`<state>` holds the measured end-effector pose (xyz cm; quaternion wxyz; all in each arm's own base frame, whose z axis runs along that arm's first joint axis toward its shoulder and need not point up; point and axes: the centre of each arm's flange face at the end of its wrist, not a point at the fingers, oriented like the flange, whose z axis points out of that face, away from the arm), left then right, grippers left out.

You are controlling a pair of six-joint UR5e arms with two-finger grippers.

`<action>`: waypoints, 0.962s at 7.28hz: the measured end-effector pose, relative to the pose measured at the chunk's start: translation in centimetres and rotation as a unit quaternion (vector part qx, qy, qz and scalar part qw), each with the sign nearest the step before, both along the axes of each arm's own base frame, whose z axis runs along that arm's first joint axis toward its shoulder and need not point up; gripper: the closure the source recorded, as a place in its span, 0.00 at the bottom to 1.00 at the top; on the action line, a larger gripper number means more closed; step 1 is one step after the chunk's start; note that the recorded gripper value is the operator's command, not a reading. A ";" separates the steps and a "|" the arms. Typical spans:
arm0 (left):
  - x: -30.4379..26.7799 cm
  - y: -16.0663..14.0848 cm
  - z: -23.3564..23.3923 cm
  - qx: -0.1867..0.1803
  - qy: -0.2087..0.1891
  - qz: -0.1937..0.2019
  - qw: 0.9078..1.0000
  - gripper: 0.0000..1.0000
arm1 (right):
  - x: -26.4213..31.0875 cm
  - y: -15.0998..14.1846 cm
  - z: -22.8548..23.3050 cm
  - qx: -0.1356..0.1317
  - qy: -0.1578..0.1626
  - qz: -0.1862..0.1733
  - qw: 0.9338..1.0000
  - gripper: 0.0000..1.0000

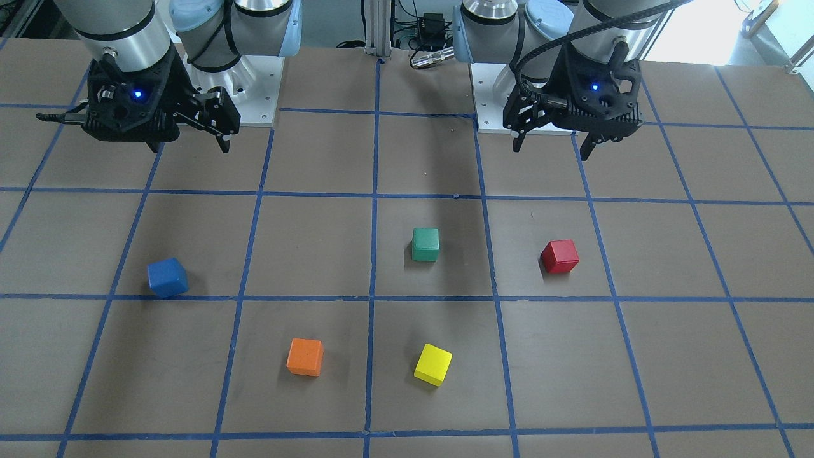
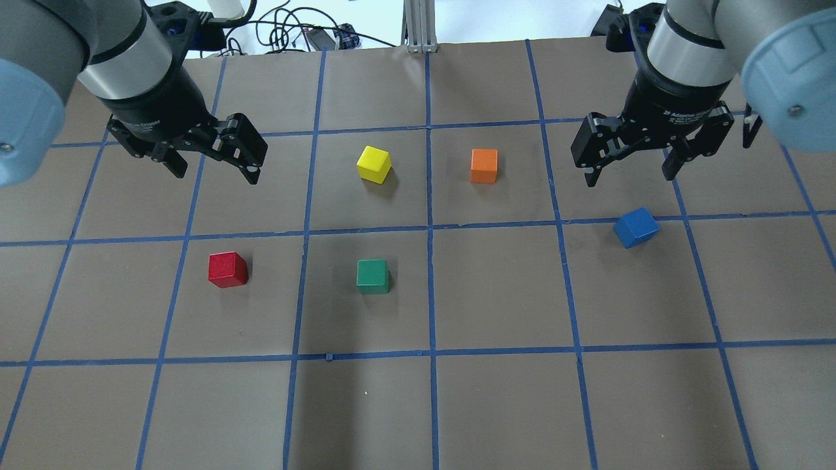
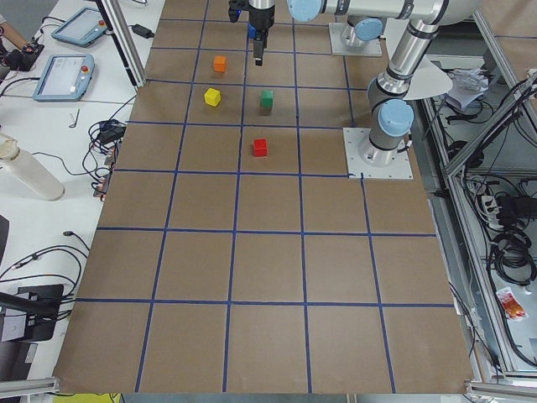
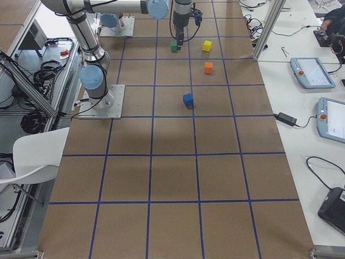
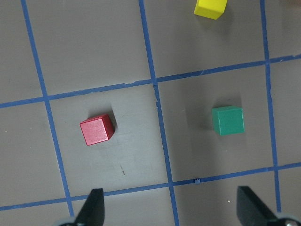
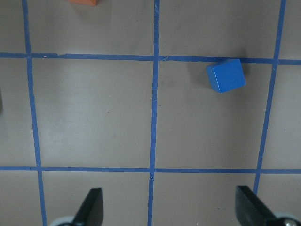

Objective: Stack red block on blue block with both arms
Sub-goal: 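Move the left gripper down toward the red cube nearest the robot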

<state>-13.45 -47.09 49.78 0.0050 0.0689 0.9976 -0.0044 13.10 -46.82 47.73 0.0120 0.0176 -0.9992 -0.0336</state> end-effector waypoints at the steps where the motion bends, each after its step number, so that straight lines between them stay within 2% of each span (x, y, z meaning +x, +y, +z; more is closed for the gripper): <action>1: 0.0 0.0 0.0 0.000 0.000 0.000 1.000 0.00 | 0.1 0.0 0.0 0.000 -0.004 0.000 1.000 0.00; 5: -0.1 0.5 -0.6 0.008 -0.002 -0.003 1.000 0.00 | 0.3 -0.1 -0.2 0.002 -0.013 0.001 1.000 0.00; 7: 2.3 -0.5 -4.2 0.038 -0.016 0.014 0.999 0.00 | 0.3 -0.1 -0.3 0.002 -0.013 0.003 1.000 0.00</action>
